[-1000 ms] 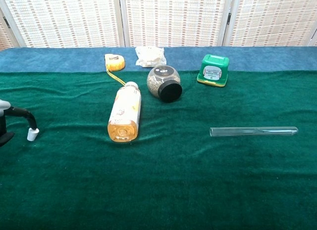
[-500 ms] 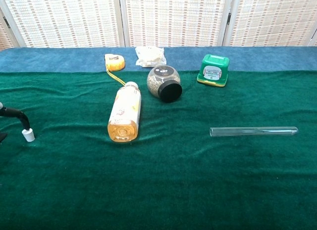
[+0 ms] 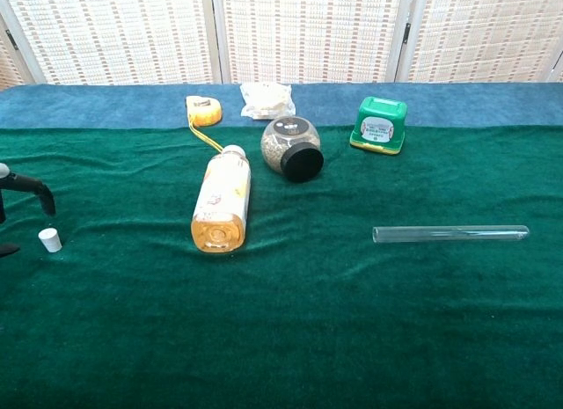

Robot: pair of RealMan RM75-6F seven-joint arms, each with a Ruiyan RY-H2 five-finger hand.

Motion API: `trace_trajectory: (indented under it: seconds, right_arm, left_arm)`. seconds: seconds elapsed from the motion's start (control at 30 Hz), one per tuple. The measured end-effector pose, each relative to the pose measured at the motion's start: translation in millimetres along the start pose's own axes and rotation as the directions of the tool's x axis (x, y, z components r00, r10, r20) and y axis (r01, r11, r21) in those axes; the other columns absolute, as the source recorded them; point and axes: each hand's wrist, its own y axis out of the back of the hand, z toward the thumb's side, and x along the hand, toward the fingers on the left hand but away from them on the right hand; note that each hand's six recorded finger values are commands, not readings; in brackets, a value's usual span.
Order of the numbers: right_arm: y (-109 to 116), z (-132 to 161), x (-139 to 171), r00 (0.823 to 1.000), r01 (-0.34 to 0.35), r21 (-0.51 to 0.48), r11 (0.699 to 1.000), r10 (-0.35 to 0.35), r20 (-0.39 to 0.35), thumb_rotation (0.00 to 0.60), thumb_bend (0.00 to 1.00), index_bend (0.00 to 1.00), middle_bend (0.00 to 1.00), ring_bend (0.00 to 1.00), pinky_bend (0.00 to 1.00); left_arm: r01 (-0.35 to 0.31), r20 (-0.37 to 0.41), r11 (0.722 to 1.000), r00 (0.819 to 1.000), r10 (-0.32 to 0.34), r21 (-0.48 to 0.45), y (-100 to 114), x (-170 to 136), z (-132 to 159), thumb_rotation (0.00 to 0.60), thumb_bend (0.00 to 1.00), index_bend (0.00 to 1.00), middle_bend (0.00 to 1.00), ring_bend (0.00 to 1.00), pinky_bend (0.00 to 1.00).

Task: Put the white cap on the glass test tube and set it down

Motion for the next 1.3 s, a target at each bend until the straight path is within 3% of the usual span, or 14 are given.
trace_trajectory:
  seconds: [0.5,1.3]
  right_arm:
    - [0,-2,0,1.000,0.001,-0.004,1.000,-0.001,0.005,0.600,0.36,0.07,0.14,0.16,0.02]
    - [0,-3,0,1.000,-0.001,-0.005,1.000,0.001,0.013,0.600,0.36,0.07,0.14,0.16,0.02]
  left_arm:
    - [0.003,-0.002,1.000,1.000,-0.003,-0.002,-8,20,2,0.600,0.39,0.45,1.00,0.88,0.82]
    - [0.007,-0.002,1.000,1.000,-0.007,-0.011,-13,29,1,0.600,0.40,0.50,1.00,0.88,0.82]
